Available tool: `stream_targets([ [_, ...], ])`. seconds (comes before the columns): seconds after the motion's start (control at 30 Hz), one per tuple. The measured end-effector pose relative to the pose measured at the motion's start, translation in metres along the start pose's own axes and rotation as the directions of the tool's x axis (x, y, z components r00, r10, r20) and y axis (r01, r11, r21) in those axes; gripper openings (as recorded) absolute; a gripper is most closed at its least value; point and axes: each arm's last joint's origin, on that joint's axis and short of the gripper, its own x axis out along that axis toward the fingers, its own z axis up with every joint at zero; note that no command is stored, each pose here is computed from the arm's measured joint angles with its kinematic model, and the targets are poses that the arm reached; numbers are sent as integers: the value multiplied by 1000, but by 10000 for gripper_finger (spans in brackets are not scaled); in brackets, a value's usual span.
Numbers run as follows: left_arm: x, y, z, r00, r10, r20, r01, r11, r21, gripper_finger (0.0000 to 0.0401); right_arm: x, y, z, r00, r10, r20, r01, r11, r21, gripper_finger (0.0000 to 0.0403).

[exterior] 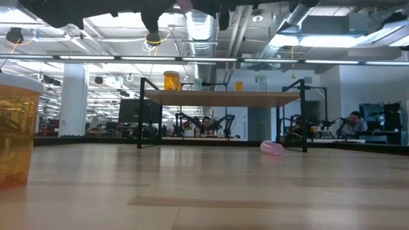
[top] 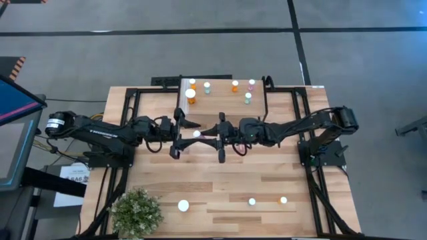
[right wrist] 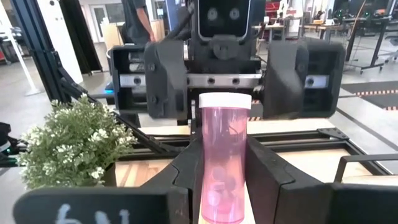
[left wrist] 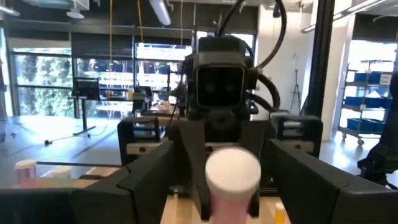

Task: Pick and place medicine bottles onto shelf by color
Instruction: Put the pink small pill bottle on the shelf

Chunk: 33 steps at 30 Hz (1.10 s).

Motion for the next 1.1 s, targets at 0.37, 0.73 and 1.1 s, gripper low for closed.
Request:
stream_targets([
  [0.37,0,0,-2,1000,-1,-18,1,1000,6,154,0,0,-1,1000,-1,-6,1,1000,0,110],
  [0.73,0,0,-2,1000,-2,-18,2,1000,7,109,0,0,-1,1000,-1,-6,1,1000,7,112],
  [1.1,0,0,-3,1000,2,-24,-2,1000,7,107,-4,-2,-4,996,-9,-83,10,1000,4,220],
])
